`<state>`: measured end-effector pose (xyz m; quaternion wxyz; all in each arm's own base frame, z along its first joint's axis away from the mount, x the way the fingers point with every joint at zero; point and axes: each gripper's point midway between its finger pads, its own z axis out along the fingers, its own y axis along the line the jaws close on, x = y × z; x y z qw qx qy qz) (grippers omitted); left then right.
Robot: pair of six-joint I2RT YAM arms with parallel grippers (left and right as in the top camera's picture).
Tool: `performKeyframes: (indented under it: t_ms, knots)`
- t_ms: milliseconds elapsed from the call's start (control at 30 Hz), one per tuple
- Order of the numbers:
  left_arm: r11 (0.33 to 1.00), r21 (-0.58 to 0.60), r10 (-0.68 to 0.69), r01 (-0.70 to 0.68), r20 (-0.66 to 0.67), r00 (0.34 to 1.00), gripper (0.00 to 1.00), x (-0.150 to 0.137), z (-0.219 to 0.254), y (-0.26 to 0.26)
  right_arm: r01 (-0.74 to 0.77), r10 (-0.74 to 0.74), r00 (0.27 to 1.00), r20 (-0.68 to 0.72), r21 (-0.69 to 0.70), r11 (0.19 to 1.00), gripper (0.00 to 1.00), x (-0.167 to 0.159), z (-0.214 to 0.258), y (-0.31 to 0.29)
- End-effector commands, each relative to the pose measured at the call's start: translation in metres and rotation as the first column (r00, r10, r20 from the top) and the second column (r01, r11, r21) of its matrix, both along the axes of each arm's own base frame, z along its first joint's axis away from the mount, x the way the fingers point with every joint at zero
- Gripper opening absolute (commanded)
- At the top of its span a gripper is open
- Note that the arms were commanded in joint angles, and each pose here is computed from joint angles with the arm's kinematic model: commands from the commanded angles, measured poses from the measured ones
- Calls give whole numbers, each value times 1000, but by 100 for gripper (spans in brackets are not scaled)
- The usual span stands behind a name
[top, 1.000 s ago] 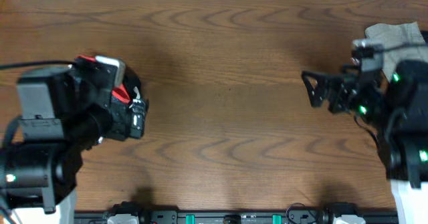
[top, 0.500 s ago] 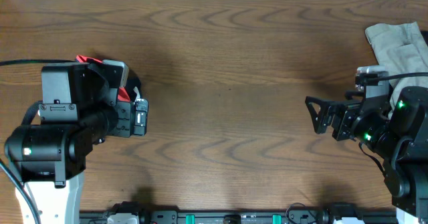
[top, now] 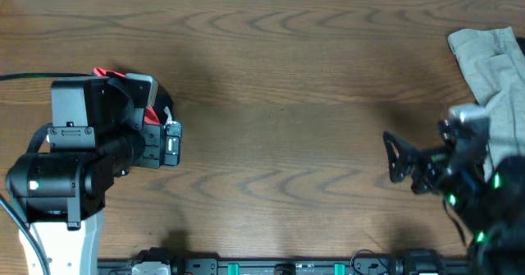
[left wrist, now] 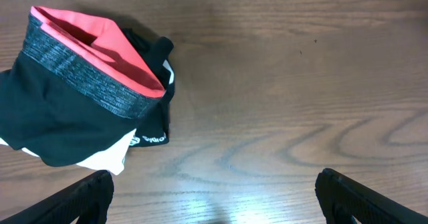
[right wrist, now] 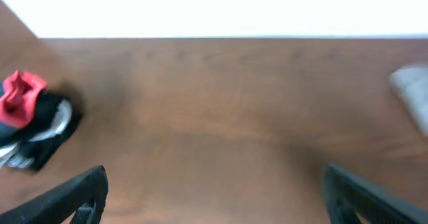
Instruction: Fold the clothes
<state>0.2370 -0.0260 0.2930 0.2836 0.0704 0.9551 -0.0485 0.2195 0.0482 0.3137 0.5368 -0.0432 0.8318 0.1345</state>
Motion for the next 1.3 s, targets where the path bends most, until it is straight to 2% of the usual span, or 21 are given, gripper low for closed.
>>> performKeyframes:
  t_ms: [0,233,400,667,1267]
  knots:
    - [1000,5,5,-5,-7,1000,98,0,-1,1,96,-96,995,12,-67,993,99,-5,-41,-19]
    - [1000,5,5,-5,-7,1000,98,0,-1,1,131,-132,991,-13,-77,988,99,-20,-141,-26]
    - [1000,5,5,-5,-7,1000,98,0,-1,1,115,-116,993,-15,-44,992,99,-22,-177,-21]
    - [1000,5,5,-5,-7,1000,98,0,-1,1,100,-104,990,-93,-47,994,99,-18,-218,-19]
    - [1000,5,5,-5,-7,1000,98,0,-1,1,104,-110,987,-115,-54,993,99,-20,-225,-20]
